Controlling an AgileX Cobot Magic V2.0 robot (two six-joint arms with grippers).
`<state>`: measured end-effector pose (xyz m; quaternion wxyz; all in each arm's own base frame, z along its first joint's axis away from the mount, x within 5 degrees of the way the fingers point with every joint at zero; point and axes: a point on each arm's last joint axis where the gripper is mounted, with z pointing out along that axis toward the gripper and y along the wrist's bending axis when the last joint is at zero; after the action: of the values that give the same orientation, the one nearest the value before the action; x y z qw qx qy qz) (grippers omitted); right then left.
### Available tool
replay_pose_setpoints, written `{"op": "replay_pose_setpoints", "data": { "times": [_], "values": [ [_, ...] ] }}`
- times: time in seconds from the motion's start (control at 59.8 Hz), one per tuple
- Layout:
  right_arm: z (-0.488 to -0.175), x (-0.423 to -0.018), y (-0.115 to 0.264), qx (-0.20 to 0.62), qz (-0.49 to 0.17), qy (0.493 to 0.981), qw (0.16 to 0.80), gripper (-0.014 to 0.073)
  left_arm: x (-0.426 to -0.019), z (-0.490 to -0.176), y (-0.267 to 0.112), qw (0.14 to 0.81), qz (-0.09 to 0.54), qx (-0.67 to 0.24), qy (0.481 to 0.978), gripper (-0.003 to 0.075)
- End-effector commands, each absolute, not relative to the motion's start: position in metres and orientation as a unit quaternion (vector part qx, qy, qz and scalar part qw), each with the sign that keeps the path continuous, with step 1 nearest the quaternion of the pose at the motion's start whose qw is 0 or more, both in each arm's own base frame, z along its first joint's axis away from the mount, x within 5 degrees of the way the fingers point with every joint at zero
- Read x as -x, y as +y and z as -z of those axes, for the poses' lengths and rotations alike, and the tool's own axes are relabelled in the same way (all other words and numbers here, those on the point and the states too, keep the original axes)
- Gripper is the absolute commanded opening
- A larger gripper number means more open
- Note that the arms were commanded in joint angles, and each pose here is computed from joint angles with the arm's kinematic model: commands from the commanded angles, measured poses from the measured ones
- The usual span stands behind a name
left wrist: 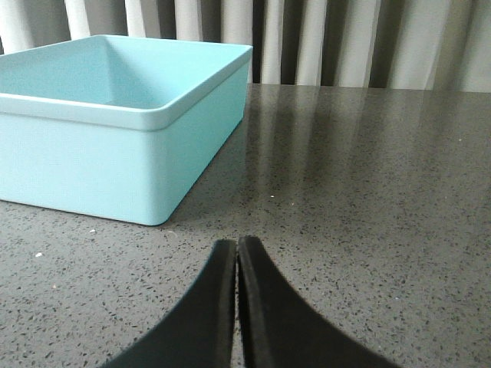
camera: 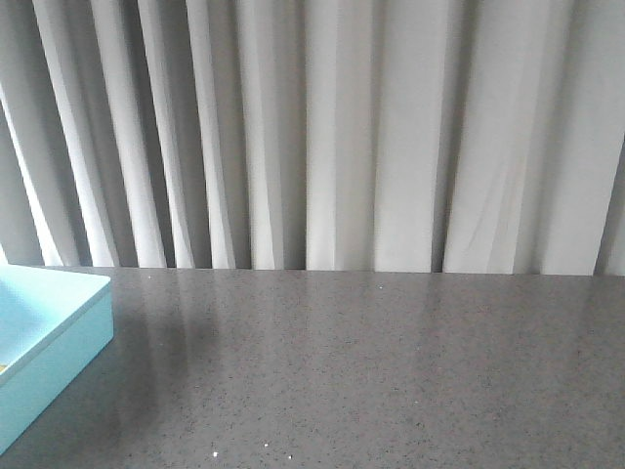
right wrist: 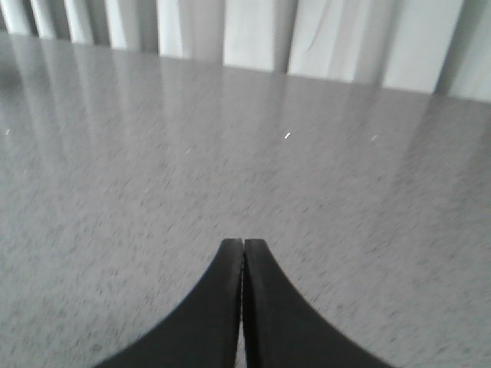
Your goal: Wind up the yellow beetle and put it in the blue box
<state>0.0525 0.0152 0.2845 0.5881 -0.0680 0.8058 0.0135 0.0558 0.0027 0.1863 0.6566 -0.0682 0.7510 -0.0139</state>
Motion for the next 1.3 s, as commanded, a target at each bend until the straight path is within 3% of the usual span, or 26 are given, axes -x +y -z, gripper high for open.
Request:
{"op": "replay_pose_setpoints", "data": {
  "times": [0.0, 0.234, 0.535, 0.702, 1.287],
  "values": [
    [-0.271, -0.056, 0.014, 0.064, -0.021, 0.773, 0.63, -0.0001, -0.056, -0.198, 0.003, 0.69, 0.017, 0.071, 0.72, -0.0006],
    [-0.233, -0.057, 0.011, 0.062, -0.037, 0.718, 0.692, -0.0001, -0.056, -0.198, 0.003, 0.69, 0.017, 0.071, 0.72, -0.0006],
    [-0.197, -0.059, 0.006, 0.012, -0.045, 0.71, 0.703, -0.0001, -0.056, -0.198, 0.003, 0.69, 0.017, 0.071, 0.72, -0.0006],
    [-0.198, -0.056, 0.004, 0.027, -0.02, 0.701, 0.713, -0.0001, -0.056, -0.198, 0.003, 0.69, 0.017, 0.071, 0.72, -0.0006],
    [-0.197, -0.056, 0.001, -0.058, -0.077, 0.702, 0.705, -0.0001, -0.056, -0.198, 0.003, 0.69, 0.017, 0.071, 0.72, -0.0006]
  ]
}}
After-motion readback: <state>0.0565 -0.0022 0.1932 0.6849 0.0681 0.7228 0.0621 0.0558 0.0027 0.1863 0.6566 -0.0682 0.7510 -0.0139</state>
